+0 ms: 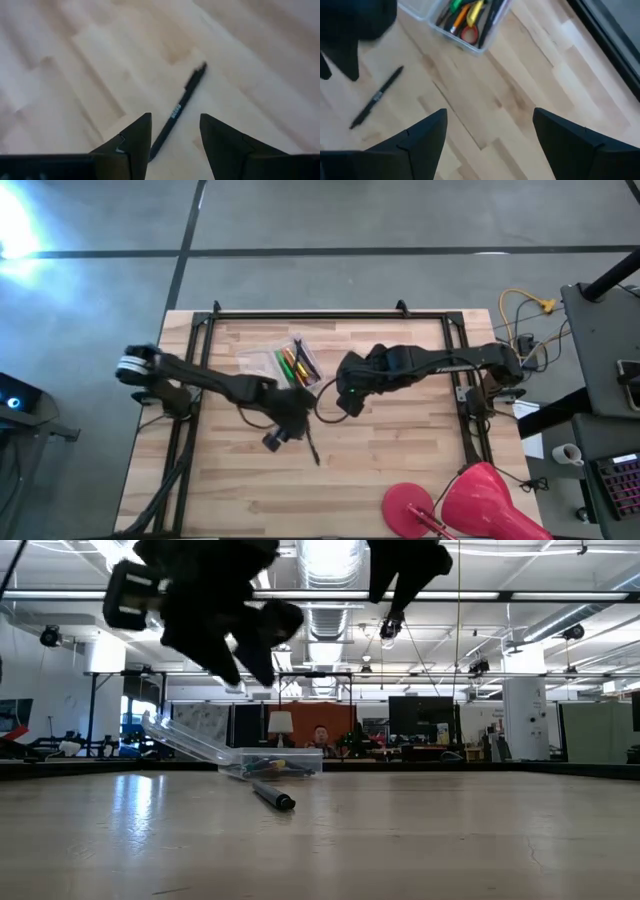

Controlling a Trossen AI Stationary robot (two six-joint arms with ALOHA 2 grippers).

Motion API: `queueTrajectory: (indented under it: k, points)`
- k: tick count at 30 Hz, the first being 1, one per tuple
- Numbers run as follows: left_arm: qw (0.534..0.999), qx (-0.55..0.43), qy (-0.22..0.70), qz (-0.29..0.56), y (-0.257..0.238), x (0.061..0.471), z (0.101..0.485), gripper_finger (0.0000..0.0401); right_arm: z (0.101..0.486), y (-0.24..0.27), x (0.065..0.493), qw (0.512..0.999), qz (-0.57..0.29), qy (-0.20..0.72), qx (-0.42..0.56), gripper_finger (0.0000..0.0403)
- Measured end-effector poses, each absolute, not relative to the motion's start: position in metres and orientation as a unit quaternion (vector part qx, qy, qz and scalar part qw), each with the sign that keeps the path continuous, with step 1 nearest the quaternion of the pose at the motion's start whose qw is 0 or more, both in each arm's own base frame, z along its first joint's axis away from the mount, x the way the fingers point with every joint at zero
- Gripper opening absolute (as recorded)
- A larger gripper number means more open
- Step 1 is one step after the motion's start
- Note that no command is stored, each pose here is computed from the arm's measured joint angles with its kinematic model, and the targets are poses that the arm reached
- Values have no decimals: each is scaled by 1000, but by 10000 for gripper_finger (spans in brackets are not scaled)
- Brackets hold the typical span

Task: Pick & place school supplies into a supply box
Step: Put the black pen into the transparent supply box

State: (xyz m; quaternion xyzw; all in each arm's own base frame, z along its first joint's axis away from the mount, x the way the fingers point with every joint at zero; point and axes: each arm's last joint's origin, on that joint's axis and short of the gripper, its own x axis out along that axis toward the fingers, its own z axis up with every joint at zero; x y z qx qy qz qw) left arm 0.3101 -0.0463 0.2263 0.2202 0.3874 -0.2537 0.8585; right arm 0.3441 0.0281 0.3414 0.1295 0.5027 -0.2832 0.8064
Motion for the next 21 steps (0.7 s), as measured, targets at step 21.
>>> queueTrajectory:
  k: [21]
  points:
    - [732, 320, 482, -360, -55, 365, 141, 117, 378, 29, 275, 793, -403, 422, 177, 287]
